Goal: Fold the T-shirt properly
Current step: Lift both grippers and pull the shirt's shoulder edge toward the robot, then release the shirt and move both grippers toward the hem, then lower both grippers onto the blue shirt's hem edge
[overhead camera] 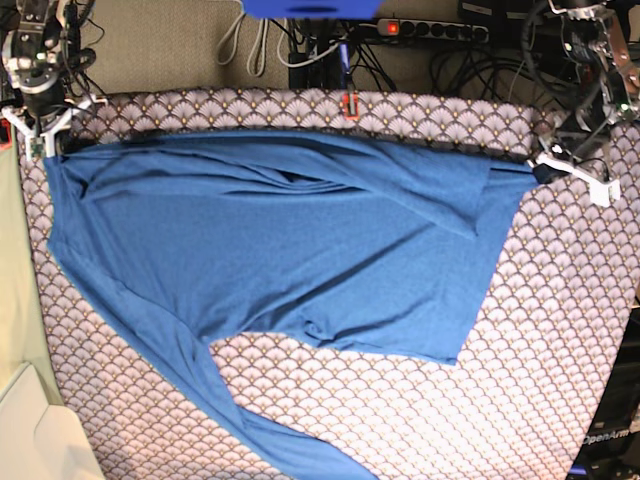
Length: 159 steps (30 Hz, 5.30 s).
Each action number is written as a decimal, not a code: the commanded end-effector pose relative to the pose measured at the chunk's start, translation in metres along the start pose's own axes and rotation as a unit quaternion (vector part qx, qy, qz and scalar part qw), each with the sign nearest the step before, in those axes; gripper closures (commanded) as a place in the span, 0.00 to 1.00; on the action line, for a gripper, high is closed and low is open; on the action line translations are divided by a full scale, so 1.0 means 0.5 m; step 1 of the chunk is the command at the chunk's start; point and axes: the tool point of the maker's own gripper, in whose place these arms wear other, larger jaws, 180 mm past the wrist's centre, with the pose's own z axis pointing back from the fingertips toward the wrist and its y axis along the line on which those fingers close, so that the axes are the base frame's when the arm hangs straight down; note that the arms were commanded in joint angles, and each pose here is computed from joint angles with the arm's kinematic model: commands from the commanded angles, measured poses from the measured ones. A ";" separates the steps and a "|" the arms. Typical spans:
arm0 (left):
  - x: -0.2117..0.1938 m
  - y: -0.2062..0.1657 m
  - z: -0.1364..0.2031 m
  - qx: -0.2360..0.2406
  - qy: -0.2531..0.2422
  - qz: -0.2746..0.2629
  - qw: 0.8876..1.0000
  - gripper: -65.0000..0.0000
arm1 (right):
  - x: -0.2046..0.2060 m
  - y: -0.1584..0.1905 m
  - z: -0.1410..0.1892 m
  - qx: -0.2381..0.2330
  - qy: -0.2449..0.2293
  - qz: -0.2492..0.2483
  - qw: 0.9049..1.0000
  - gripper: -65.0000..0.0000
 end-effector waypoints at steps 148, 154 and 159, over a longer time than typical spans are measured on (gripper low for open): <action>0.307 -0.321 -0.253 -0.090 -0.144 -0.140 0.975 0.99 | 0.455 -0.079 -0.224 0.005 -0.148 0.022 0.989 0.26; 0.335 -0.286 -0.241 -0.074 -0.161 -0.117 0.977 0.99 | 0.476 -0.062 -0.251 0.021 -0.148 0.000 0.989 0.26; 0.343 -0.287 -0.240 -0.075 -0.166 -0.116 0.977 0.99 | 0.475 -0.053 -0.284 0.042 -0.126 -0.001 0.991 0.26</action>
